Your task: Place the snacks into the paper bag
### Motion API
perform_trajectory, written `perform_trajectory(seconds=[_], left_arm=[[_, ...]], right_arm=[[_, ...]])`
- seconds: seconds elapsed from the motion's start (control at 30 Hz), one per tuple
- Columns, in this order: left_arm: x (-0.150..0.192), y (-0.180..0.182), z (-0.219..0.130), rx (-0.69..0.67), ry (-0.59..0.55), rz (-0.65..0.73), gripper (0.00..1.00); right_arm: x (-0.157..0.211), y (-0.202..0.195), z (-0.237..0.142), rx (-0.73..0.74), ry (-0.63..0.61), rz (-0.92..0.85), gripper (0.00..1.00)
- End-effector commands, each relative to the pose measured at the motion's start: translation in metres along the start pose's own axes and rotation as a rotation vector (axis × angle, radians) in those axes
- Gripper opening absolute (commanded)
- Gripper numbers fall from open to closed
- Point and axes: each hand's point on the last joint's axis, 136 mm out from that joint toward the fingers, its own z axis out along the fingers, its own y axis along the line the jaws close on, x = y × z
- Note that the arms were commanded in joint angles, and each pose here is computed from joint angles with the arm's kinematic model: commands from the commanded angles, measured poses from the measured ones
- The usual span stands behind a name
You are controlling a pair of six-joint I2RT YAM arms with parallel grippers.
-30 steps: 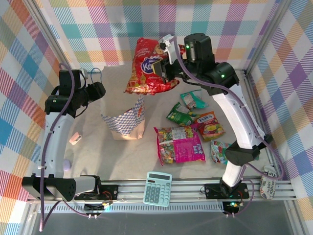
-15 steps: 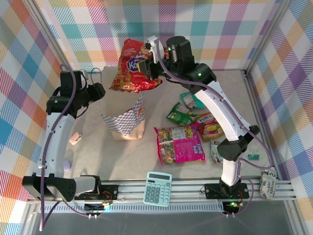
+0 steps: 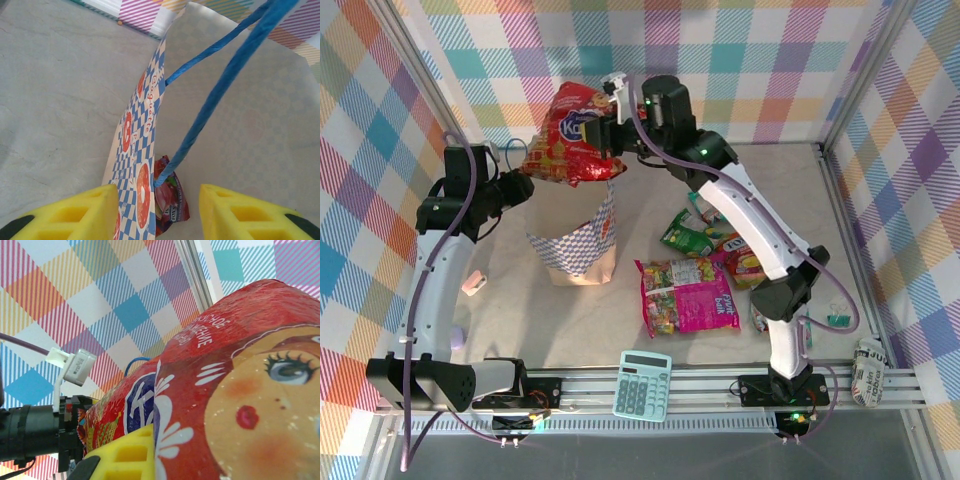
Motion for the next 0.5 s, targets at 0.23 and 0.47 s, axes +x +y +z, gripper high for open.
perform_trajectory(seconds=[0.23,0.47], left_arm=[[-0.005,0.003,-0.004,-0.014,-0.027,-0.019,0.44],[-0.007,0.005,-0.004,-0.022,-0.033,-0.033,0.43]], right_arm=[[-0.067,0.031,-0.026,-0.040,-0.232,-0.084,0.00],[-0.061,0.015,-0.030,0.064,-0.202,-0.123,0.00]])
